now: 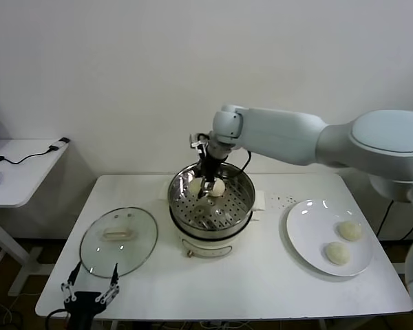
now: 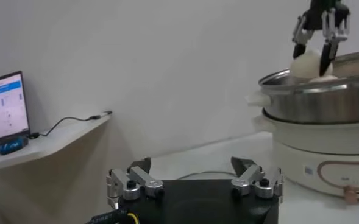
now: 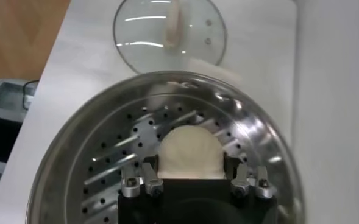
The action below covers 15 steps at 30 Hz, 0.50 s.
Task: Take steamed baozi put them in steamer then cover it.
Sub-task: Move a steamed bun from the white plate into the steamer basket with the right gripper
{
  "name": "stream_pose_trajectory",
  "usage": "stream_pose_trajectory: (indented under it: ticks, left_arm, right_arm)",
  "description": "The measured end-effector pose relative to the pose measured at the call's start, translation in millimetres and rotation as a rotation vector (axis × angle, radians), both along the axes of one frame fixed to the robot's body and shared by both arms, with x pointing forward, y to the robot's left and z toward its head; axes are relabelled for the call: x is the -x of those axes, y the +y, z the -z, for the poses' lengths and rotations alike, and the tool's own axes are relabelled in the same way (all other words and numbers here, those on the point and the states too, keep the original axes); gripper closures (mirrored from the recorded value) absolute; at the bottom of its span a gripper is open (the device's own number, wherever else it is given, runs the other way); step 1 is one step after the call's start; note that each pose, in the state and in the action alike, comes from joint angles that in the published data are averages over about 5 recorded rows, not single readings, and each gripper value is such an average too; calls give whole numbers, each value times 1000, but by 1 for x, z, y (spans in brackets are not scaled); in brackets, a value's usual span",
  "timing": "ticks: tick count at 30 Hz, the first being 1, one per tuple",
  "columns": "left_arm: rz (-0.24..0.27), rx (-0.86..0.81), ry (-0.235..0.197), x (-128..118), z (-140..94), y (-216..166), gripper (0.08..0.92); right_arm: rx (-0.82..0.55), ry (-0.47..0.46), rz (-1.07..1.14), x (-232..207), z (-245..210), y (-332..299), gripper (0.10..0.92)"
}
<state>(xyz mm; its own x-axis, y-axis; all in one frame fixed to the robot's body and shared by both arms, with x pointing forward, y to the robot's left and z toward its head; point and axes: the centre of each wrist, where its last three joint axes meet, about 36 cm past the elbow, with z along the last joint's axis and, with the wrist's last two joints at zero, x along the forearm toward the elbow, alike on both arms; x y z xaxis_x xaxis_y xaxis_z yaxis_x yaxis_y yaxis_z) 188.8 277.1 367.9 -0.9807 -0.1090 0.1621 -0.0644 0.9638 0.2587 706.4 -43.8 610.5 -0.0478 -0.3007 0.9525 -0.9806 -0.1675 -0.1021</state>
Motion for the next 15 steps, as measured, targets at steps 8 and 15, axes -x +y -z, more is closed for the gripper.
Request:
stream_pose_trajectory:
  ticks: [8,15]
  left_arm:
    - [-5,4,6,1,4,0,177]
    - [-6,3,6,0,4,0,177]
  right_arm:
    - [15,24,-9,3,28,7,344]
    - [13,31,-11,5,40,11,276]
